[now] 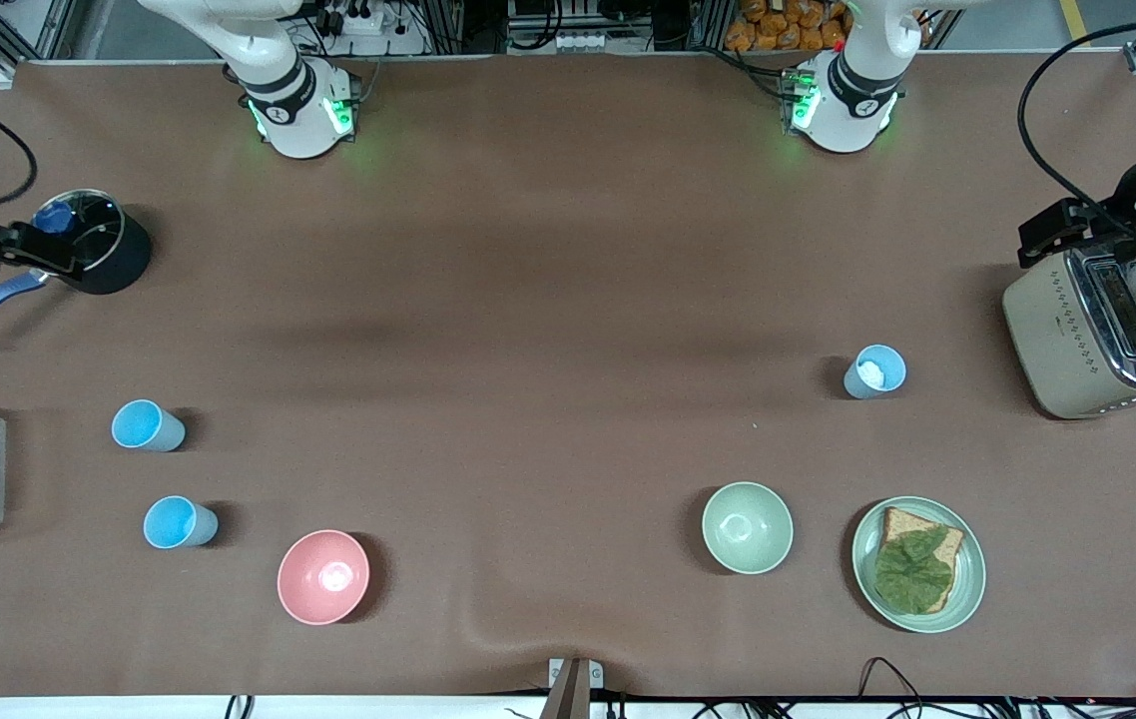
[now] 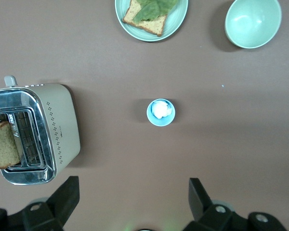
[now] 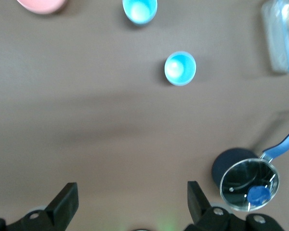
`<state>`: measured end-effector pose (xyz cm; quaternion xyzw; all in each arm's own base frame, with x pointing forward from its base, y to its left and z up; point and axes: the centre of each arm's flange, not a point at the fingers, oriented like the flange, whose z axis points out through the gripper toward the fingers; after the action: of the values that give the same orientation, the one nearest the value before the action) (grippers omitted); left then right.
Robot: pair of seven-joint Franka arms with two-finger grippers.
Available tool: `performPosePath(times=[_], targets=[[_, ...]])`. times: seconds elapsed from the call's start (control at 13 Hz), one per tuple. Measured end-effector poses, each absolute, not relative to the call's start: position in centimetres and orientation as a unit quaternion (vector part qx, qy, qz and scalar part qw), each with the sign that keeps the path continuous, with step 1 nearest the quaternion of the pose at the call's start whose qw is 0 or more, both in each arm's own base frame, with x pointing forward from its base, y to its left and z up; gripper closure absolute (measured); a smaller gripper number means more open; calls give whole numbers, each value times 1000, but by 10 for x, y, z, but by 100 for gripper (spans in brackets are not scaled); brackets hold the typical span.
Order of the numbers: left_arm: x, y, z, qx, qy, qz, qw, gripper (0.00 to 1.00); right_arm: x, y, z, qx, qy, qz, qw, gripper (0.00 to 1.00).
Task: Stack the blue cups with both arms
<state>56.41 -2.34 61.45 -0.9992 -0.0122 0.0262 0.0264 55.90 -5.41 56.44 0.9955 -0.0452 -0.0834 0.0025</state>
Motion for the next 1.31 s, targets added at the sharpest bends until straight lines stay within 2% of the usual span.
performPosePath(times=[0.15,0.31,0.62,0.85,1.08,1.23,1.31], targets=[[583,1,567,-999,-30,-5,24,0,582,-70,507,992,-57,-114,2,0],[589,24,493,-999,-39,-14,22,0,605,-76,446,989,-59,-135,2,0],[565,17,363,-999,-29,-41,16,0,634,-81,344,984,-52,-168,7,0],[542,3,310,-999,-14,-31,12,0,645,-87,315,985,-11,-173,9,0],[541,-3,282,-1000,-9,-15,9,4,655,-91,301,986,6,-164,8,0],[540,-3,266,-1000,-9,-3,8,9,661,-92,279,988,14,-153,9,0],[539,-3,260,-1000,-9,3,7,17,663,-92,267,988,20,-152,9,0]])
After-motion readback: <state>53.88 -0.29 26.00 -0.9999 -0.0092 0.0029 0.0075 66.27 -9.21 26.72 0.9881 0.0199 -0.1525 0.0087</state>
